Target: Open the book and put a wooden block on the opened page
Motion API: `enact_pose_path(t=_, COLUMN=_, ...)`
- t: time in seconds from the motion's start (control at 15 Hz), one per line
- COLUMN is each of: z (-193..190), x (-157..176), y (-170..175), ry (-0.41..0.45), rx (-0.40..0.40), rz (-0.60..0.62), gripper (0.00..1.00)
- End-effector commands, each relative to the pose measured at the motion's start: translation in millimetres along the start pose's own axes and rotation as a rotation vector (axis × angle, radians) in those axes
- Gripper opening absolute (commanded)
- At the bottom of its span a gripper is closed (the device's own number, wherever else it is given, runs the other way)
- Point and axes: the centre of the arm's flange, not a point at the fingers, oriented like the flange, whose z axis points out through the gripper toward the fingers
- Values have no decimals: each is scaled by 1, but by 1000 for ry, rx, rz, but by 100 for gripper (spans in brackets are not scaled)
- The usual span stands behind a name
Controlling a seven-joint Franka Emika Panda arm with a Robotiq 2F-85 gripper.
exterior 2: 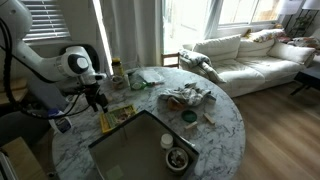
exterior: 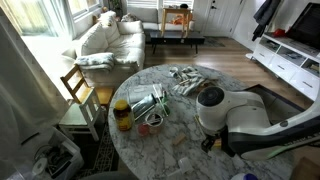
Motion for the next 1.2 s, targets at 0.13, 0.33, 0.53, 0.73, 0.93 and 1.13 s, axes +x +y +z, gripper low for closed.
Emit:
enact_pose_path(t=0.13, z=13, x=10, y=-5, ry=2, rx=-101, rz=18, gripper=100)
enact_pose_path(t=0.33, z=11, x=11, y=2, ry=-8, rx=-136, rz=36, gripper=100)
enact_pose_path(t=0.53, z=12, x=11, y=7, ry=-27, rx=-162, rz=49, gripper=100)
enact_pose_path(t=0.73, z=11, x=11, y=11, ry=-43, rx=-188, rz=59, gripper=100)
enact_pose_path(t=0.93, z=8, x=10, y=21, ry=-52, rx=-234, rz=78, gripper=100)
enact_pose_path(t=1.13, z=6, x=9, y=38, ry=-50, rx=-283, rz=114, gripper=100)
